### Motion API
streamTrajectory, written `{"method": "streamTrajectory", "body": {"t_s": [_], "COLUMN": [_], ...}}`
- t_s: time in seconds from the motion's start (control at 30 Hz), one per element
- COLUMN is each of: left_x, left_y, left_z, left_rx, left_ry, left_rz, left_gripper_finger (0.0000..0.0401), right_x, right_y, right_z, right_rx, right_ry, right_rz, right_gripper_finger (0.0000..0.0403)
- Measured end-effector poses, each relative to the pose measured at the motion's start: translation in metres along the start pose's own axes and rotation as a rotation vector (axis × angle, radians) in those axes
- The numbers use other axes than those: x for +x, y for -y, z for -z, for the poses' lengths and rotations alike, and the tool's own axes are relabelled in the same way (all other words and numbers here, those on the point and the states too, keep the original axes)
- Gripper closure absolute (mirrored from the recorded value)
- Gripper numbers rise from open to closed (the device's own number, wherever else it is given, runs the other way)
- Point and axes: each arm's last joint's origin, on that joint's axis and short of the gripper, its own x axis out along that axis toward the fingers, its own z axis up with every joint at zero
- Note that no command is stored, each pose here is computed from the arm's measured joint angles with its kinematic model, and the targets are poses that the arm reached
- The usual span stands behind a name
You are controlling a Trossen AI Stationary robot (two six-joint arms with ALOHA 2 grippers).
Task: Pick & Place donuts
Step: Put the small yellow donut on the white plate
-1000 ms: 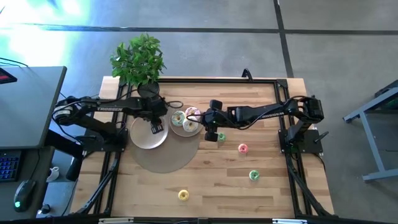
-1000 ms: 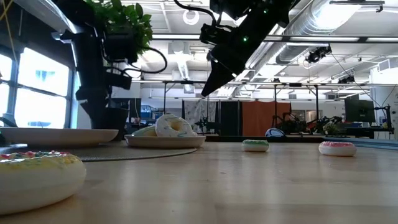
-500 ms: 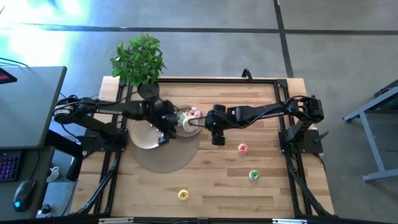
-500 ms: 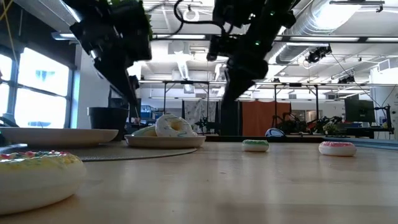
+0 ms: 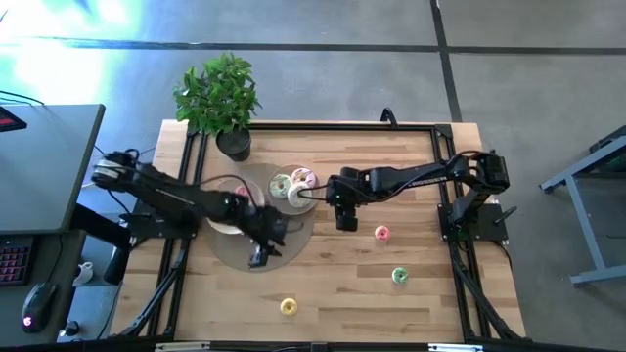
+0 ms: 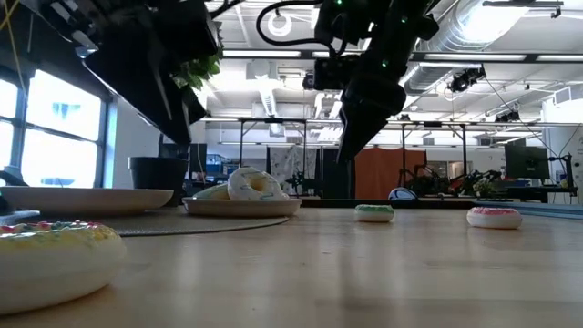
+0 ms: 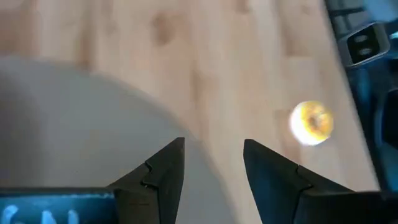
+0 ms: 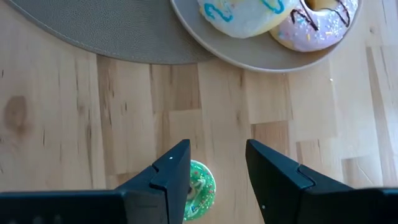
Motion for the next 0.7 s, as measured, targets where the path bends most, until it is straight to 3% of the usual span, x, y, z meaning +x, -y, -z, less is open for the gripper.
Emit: {"method": "streamTrajectory", "body": {"t_s": [0.37,0.6,0.7], "left_x": [0.06,0.09,0.103], "left_y": [0.061,0.091,0.098], "left_z": [0.013,0.034,0.047], "left_rx": [0.089,0.073,0.082], "left_ry": [0.091,0.146,0.124], "left_rz": [0.185,0.127,0.05], "left_gripper_finger": [0.0238,0.0238,0.0238], "right_x": [0.0,0.0,0.0], "right_y": [0.0,-0.001,-0.001], "right_z": [-0.001,-0.005,-0.006], "right_rx": [0.002,0.006,0.005], "right_ry": [0.013,0.053,0.065], "right_rz": [0.0,-0.002,-0.004], "right_gripper_finger": [0.0251,0.0251,0.0251]}}
